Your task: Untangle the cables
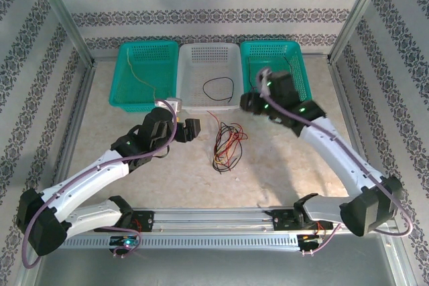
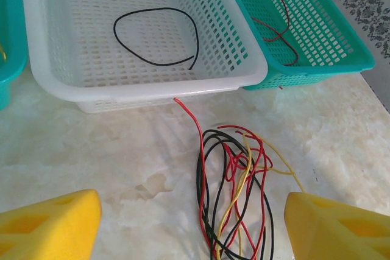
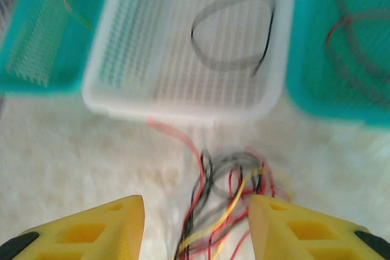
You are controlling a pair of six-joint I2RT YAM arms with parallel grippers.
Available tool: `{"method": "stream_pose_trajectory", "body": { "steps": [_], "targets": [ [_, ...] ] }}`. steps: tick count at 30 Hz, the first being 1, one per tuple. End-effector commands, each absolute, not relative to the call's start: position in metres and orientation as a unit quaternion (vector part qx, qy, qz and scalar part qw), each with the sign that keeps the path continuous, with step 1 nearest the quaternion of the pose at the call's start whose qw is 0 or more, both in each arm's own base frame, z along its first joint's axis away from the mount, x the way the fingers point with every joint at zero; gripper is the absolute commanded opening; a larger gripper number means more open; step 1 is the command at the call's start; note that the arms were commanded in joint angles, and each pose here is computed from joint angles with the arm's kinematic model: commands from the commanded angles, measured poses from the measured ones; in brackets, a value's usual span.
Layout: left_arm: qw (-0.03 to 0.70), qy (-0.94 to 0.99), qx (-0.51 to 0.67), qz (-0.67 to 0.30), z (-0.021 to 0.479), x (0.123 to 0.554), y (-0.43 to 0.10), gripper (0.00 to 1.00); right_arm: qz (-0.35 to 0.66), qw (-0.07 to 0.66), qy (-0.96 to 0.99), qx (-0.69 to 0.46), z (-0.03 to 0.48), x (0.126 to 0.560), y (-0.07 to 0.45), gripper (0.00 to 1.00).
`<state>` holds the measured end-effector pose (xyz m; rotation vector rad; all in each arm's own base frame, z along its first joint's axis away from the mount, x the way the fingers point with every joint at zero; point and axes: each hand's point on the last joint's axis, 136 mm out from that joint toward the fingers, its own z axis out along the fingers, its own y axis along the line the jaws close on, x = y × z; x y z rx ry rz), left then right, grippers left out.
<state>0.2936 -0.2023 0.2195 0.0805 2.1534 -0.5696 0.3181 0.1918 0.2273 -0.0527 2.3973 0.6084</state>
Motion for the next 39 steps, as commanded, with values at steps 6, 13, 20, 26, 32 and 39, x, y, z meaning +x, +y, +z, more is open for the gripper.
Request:
{"method": "stream_pose_trajectory", "body": {
  "steps": [6, 13, 20, 26, 32, 39],
  "targets": [
    [0.43, 0.865, 0.006, -0.26, 0.228, 0.292, -0.2, 0.78, 0.121, 0.259, 0.954, -0.092, 0.136, 0.269, 0.226, 0.49],
    [0.418, 0.866, 0.008, -0.274, 0.228, 0.287, -0.201, 0.76, 0.079, 0.249, 0.96, -0.099, 0.113, 0.305, 0.227, 0.43],
    [0.43, 0.865, -0.004, -0.257, 0.232, 0.283, -0.182, 0.78, 0.052, 0.242, 0.963, -0.106, 0.088, 0.343, 0.232, 0.4],
    [0.422, 0.87, -0.031, -0.251, 0.225, 0.284, -0.167, 0.78, 0.052, 0.231, 0.964, -0.124, 0.077, 0.35, 0.239, 0.2],
    [0.42, 0.87, -0.028, -0.258, 0.221, 0.287, -0.169, 0.79, 0.065, 0.247, 0.954, -0.156, 0.094, 0.331, 0.249, 0.0],
    [0.402, 0.87, -0.014, -0.283, 0.218, 0.288, -0.183, 0.78, 0.097, 0.337, 0.917, -0.189, 0.163, 0.293, 0.258, 0.0]
  ]
}}
